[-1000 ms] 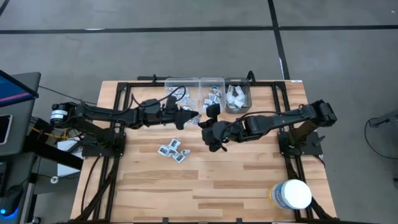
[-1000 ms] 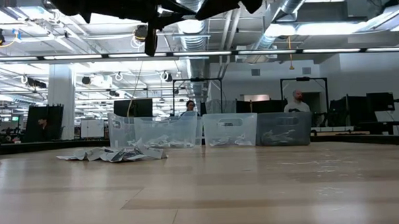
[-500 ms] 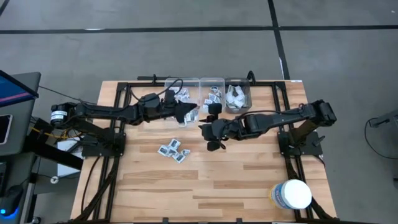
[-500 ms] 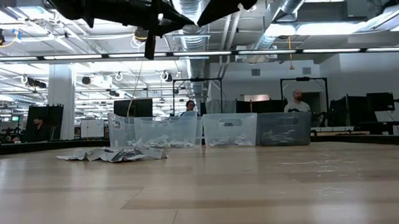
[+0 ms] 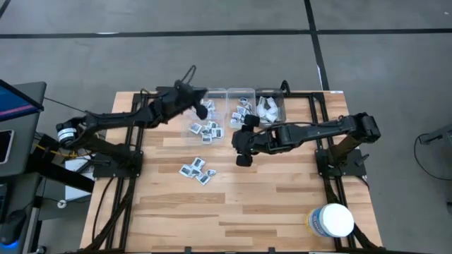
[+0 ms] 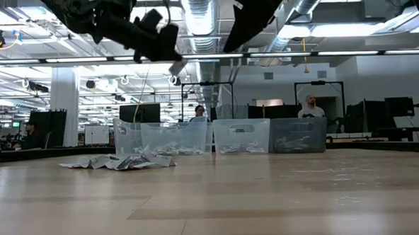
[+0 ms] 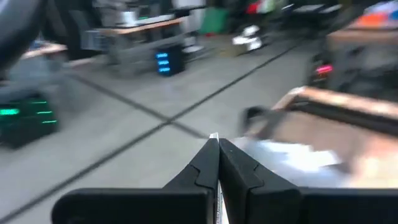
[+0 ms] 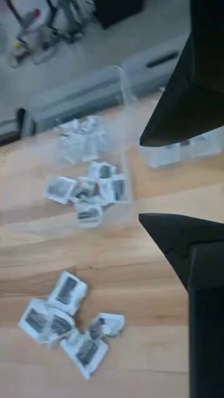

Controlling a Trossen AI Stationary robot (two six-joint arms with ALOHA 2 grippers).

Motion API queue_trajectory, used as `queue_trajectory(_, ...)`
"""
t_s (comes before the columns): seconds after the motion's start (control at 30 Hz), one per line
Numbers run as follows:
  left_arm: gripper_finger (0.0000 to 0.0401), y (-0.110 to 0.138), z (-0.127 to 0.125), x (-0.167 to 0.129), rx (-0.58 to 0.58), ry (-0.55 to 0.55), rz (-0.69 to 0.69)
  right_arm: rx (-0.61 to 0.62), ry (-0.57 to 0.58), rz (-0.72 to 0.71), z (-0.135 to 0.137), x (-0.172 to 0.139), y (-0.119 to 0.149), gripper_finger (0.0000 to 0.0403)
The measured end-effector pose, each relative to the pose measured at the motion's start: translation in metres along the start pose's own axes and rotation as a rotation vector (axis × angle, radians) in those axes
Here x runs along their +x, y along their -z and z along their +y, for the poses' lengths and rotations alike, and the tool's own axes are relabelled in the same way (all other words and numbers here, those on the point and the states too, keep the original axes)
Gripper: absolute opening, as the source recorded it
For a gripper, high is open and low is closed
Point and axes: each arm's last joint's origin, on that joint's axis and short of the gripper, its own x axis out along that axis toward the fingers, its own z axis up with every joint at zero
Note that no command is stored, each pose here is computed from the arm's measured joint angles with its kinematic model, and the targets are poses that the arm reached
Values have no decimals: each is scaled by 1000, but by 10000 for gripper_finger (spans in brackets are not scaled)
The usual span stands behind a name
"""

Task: Pick & Place First Aid Supplies
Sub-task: Put the ointment pack into the top left transparent bin, then put the towelette pack into the bottom transparent bin

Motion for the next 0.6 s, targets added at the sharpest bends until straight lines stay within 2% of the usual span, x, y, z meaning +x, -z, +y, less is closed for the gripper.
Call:
queue_trajectory(0.1,12,8,19,8,36,-97,36,31,0,31,0,0,3,180)
queue_trajectory(0.23,14,20,35,18,46,-158,86,67,1,46,0,0,5,175)
queue_trajectory(0.4,20,31,37,26,49,-128,123,70,1,46,0,0,5,168)
queue_trajectory(0.6,51,33,30,27,50,-104,131,96,1,47,0,0,5,160)
